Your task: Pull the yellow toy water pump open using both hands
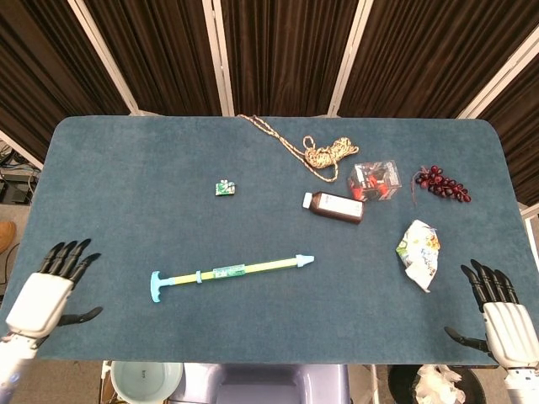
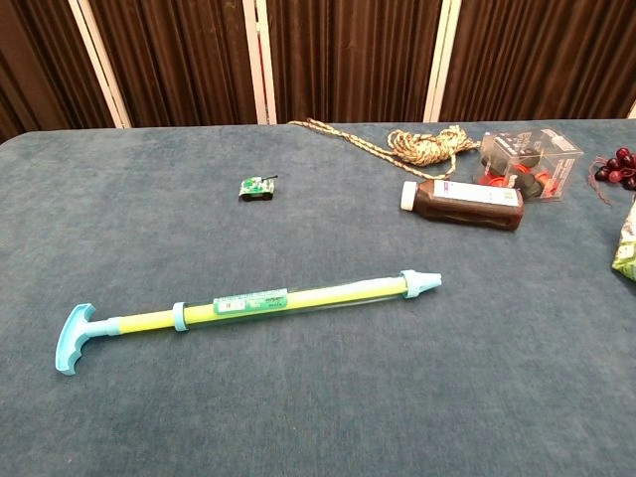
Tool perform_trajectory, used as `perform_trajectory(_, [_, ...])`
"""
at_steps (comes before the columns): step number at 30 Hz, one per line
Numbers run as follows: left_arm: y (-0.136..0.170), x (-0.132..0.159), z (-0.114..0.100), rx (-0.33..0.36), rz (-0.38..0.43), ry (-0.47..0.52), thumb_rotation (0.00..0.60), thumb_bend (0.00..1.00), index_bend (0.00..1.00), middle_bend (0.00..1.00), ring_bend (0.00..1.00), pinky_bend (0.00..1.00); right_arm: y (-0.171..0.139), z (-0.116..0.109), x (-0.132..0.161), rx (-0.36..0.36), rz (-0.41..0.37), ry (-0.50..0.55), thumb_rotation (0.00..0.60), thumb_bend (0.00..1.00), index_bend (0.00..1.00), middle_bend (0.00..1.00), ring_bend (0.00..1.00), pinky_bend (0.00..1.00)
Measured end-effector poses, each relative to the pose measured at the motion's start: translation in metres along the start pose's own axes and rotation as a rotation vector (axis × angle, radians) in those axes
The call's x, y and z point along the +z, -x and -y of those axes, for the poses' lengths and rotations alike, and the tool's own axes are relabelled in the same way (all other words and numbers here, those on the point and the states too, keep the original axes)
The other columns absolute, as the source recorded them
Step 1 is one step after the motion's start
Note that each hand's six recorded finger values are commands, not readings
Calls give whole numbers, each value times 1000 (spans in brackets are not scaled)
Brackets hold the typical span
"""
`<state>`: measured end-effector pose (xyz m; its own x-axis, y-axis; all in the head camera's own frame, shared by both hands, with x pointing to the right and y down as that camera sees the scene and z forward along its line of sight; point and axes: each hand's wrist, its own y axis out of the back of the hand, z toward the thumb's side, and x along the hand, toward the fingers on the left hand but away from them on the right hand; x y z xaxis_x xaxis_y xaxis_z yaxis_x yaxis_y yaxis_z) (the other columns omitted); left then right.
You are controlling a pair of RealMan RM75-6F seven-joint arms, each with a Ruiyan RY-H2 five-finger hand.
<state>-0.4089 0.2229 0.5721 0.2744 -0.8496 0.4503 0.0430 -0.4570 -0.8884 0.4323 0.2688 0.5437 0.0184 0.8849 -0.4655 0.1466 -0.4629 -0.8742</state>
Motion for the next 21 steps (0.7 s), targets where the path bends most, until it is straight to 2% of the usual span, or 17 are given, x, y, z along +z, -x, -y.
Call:
perform_trajectory(8, [-43,39,14,-21,53,-44,600,113,313,42,0,85,1,0,-1,1,5,3,600,125,15,0,0,0])
perform_trajectory(15, [-74,68,36,-65,42,-58,600,183,399,52,0,85,2,0,-2,5,9,7,600,125,15,0,0,0])
perform_trajectory(21, [-92,88,57,-98,28,-59,600,215,434,56,0,85,3,1,-3,6,17,10,600,137,17,0,0,0])
